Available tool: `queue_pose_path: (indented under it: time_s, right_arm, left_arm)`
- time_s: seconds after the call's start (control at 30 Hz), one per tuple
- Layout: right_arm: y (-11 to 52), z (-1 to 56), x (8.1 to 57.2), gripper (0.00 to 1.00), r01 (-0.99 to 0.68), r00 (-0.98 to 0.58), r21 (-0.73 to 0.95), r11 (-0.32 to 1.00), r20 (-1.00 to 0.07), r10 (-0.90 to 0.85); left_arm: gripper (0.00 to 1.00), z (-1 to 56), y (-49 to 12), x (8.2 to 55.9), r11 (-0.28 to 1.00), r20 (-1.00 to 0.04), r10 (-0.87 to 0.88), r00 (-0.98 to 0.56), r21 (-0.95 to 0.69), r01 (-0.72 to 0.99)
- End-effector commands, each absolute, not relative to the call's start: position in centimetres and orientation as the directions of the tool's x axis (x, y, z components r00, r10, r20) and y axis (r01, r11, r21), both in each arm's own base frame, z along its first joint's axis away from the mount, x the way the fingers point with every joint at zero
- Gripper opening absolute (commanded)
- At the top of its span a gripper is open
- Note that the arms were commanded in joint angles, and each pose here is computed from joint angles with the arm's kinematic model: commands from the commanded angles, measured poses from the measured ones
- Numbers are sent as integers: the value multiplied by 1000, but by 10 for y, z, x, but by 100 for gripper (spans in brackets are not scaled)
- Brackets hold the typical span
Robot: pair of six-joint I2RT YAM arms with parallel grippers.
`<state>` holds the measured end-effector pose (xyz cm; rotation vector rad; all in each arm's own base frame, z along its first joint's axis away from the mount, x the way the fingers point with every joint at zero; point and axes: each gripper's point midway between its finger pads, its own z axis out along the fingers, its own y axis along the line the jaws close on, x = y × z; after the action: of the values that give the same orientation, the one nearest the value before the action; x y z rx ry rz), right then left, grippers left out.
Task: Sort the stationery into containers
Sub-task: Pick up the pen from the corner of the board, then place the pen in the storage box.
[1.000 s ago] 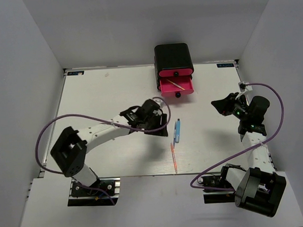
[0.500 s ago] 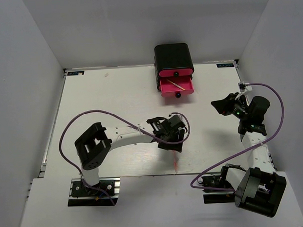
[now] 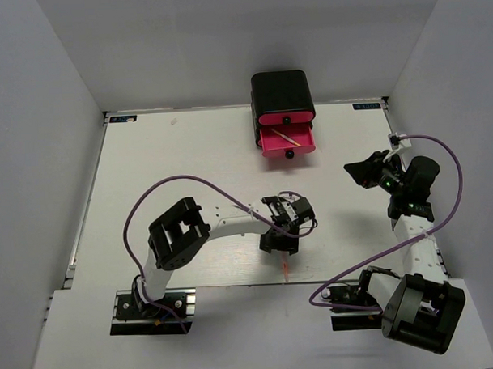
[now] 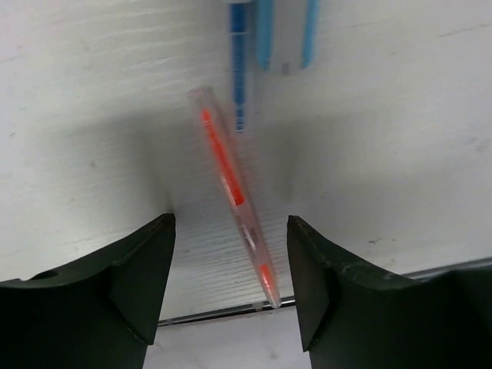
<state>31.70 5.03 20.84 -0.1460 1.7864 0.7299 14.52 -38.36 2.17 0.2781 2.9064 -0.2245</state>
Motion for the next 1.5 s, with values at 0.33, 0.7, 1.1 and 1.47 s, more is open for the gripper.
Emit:
queue_pose_path:
  time_s: [0.33, 0.7, 1.1, 1.47]
  right_arm:
    - [45, 223, 318, 27, -461, -296, 362, 810, -923, 244]
    - [44, 225, 318, 27, -467, -288, 356, 810, -927, 241]
    - [54, 226, 307, 30, -543, -263, 325, 774, -941, 210]
    - [53, 228, 308, 24, -547, -241, 300, 782, -951, 196]
  left_arm:
    - [51, -12, -355, 140, 993, -186, 111, -976, 56, 103]
    - [0, 10, -335, 160, 994, -274, 110, -955, 35, 105]
    - [0, 194, -358, 312, 849, -613, -442, -655, -521, -85]
    - [0, 279, -378, 426, 510, -488, -826, -282, -860, -4]
